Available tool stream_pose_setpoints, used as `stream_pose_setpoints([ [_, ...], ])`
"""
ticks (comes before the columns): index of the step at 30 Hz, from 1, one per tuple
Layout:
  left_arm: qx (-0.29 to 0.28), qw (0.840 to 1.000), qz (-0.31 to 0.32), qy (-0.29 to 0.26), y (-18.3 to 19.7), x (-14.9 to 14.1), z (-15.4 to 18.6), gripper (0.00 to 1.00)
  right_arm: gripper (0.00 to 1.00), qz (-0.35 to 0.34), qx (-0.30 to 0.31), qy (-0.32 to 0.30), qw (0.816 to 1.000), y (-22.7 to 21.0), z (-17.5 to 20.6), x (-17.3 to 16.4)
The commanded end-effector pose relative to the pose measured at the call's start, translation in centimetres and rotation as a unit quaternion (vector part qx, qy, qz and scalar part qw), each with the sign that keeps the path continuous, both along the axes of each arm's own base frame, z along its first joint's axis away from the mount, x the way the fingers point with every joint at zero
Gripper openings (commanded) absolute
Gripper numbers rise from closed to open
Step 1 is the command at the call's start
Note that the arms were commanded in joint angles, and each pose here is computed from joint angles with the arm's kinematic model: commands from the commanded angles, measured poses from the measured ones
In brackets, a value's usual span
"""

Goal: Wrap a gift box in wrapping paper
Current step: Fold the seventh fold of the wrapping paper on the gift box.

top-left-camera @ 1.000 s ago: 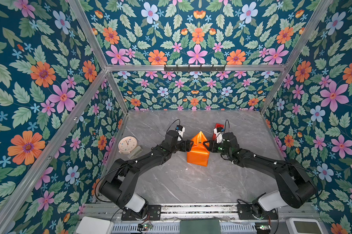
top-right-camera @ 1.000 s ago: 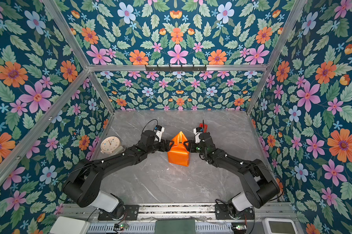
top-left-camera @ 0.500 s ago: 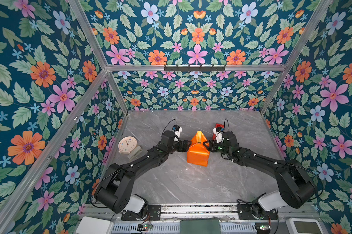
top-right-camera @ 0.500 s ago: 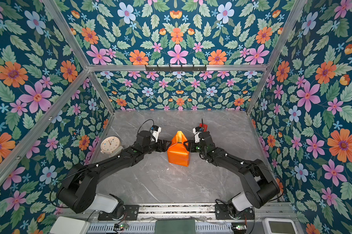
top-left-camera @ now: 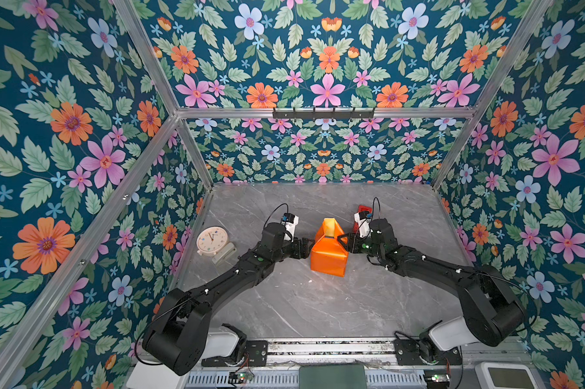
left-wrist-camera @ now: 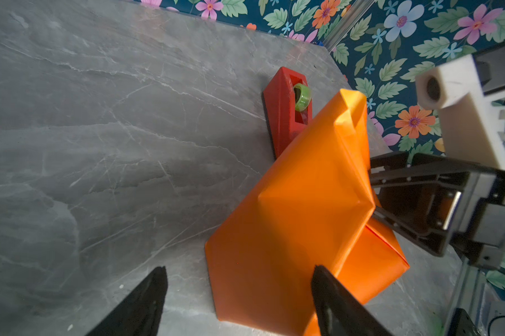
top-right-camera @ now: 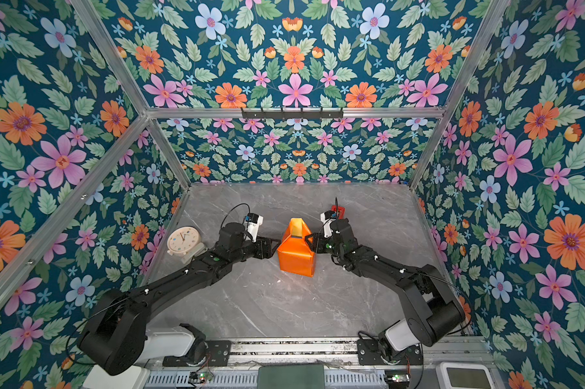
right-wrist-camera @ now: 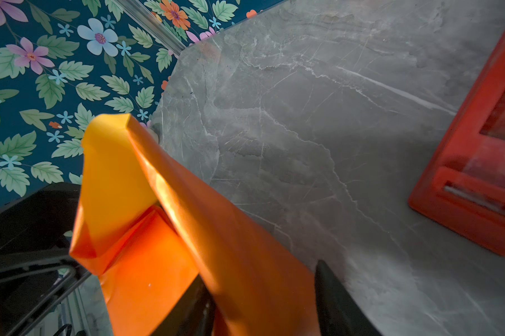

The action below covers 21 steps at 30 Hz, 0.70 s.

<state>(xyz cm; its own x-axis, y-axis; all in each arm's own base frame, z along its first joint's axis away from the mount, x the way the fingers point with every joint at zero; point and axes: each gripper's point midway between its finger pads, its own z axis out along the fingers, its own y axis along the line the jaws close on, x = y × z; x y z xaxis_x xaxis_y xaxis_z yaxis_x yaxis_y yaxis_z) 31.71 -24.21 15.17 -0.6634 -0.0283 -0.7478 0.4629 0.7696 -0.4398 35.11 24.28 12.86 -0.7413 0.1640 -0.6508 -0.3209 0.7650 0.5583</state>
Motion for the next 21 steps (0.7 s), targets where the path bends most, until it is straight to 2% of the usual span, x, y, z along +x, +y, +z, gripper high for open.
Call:
stream_pose_setpoints([
  [1,-0.003,1.0,-0.013,0.009,-0.4,-0.2,-0.4,0.8,0.53,0.009,-0.041,0.055,0.998,-0.9,-3.0,-1.9],
  [7,-0.01,0.999,-0.027,0.015,-1.5,0.4,-0.6,0.78,0.53,0.009,-0.042,0.055,0.998,-1.0,-3.1,-2.0],
  [21,0.014,0.999,-0.037,0.018,-2.8,2.7,-1.9,0.79,0.53,0.017,-0.04,0.049,0.998,-0.8,-3.0,-2.1],
])
